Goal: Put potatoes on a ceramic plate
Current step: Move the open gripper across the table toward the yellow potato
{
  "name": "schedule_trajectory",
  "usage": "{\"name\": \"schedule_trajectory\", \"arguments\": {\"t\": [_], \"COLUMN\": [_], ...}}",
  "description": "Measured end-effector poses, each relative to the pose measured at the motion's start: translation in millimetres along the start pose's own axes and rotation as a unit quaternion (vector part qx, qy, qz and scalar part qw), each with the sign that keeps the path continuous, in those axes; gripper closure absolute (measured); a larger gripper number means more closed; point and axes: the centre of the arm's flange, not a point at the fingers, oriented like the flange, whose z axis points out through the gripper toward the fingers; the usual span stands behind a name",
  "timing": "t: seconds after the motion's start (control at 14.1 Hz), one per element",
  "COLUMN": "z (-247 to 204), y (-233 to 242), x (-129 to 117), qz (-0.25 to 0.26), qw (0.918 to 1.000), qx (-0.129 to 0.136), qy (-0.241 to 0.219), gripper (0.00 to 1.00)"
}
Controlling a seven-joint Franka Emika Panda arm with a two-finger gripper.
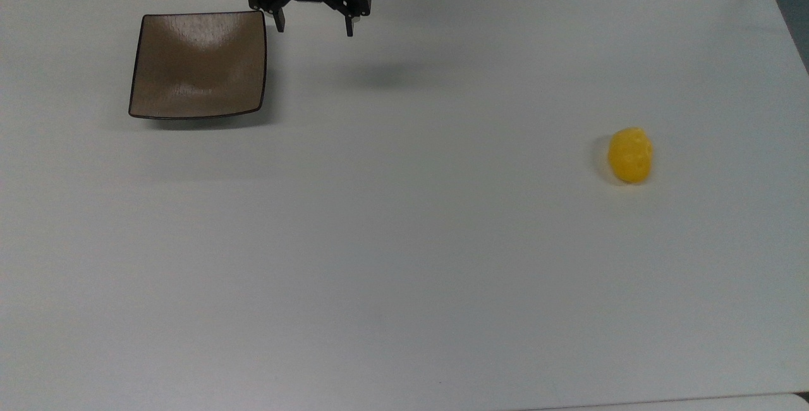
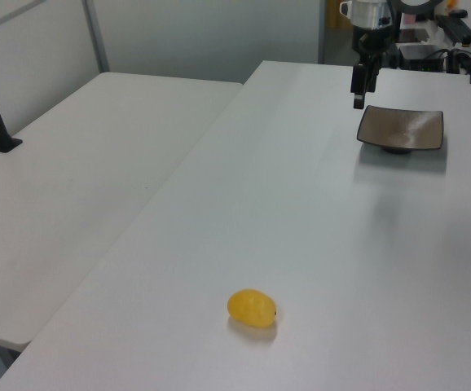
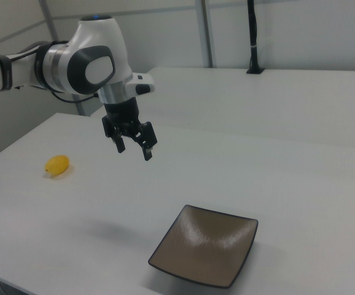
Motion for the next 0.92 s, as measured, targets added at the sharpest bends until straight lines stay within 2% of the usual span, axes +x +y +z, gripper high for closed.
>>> {"name": "schedule_trajectory", "arguments": {"t": [0.78,0.92], "z": [-4.6,-4.6], "y": [-0.1,-2.3], "x": [2.2,2.1], "qz": [0.002,0.017], "qw": [1.0,0.9998], "qx": [0.001,0.002], "qy": [0.005,0.005], "gripper": [0.0,0.0]}}
